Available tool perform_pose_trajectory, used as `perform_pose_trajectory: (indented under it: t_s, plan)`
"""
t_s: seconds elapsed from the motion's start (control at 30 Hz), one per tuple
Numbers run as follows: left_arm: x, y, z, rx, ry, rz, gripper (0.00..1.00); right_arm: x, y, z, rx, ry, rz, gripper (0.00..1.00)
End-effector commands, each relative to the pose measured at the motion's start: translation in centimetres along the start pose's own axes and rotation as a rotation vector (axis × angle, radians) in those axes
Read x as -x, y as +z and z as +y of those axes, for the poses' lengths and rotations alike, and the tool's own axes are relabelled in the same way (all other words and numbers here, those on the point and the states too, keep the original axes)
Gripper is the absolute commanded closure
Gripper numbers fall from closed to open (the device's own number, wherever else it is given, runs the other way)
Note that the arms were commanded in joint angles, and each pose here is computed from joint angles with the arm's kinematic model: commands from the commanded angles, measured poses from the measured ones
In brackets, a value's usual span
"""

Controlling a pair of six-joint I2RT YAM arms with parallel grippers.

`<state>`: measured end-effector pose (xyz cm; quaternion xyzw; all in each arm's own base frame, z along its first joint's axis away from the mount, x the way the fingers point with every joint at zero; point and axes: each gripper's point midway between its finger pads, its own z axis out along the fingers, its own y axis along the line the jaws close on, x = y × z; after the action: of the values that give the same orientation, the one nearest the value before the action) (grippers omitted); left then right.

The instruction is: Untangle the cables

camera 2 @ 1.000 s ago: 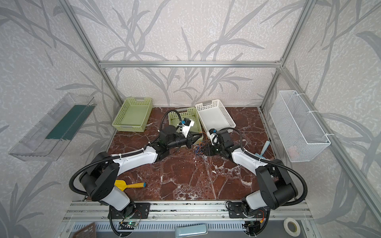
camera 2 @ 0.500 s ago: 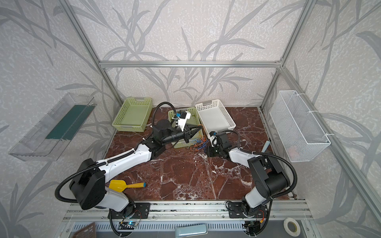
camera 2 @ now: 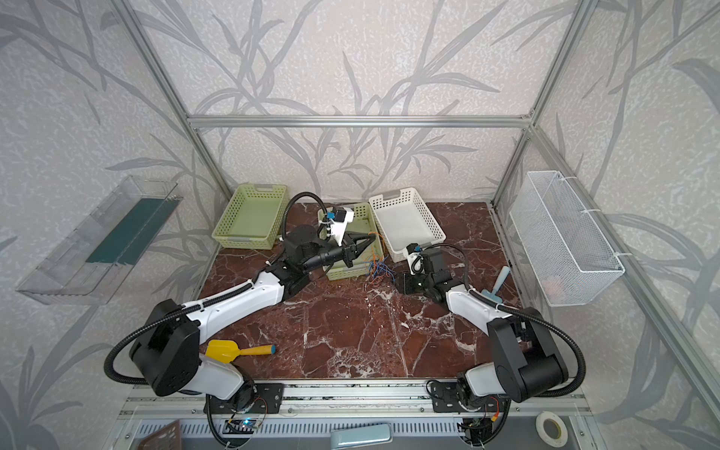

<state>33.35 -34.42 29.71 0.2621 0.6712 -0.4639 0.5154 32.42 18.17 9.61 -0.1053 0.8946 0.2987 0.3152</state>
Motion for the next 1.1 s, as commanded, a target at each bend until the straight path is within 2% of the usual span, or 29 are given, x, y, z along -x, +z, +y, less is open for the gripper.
perform_pose_trajectory:
  t_s: [0.0,0.13,0.27,0.4,0.53,0.6,0.67,0.77,1.07]
  plan:
    - [-0.1,0.3,-0.1,-0.029,-0.011,-0.027,1.00,-1.3,-0.6,-0.5,-0.022,-0.044,0.035,0.49]
    - [-0.3,0.6,0.1,-0.036,-0.031,-0.036,1.00,-1.6,-0.8,-0.7,-0.035,-0.059,0.036,0.45]
    - [-0.4,0.5,0.1,-0.033,-0.038,-0.039,1.00,-1.5,-1.0,-0.2,-0.013,-0.081,0.036,0.46]
    - [-0.5,0.2,0.4,-0.015,-0.029,-0.043,1.00,-2.0,-0.9,-0.4,-0.023,-0.078,0.070,0.68]
    - [-0.4,-0.1,0.2,-0.014,-0.019,-0.047,1.00,-2.1,-0.4,-0.5,-0.016,-0.058,0.090,0.75]
    - [-0.3,-0.1,0.1,-0.016,-0.017,-0.048,1.00,-1.8,-0.2,0.1,0.022,-0.052,0.080,0.73]
    - [-0.4,0.0,0.2,-0.015,-0.017,-0.049,1.00,-1.4,-0.2,0.9,0.070,-0.047,0.055,0.62]
    - [-0.2,0.0,0.1,-0.020,-0.020,-0.056,1.00,-1.2,-0.3,1.8,0.120,-0.052,0.031,0.53]
    - [-0.1,-0.1,-0.7,-0.049,-0.036,-0.072,1.00,-1.2,0.2,2.6,0.181,-0.041,0.025,0.50]
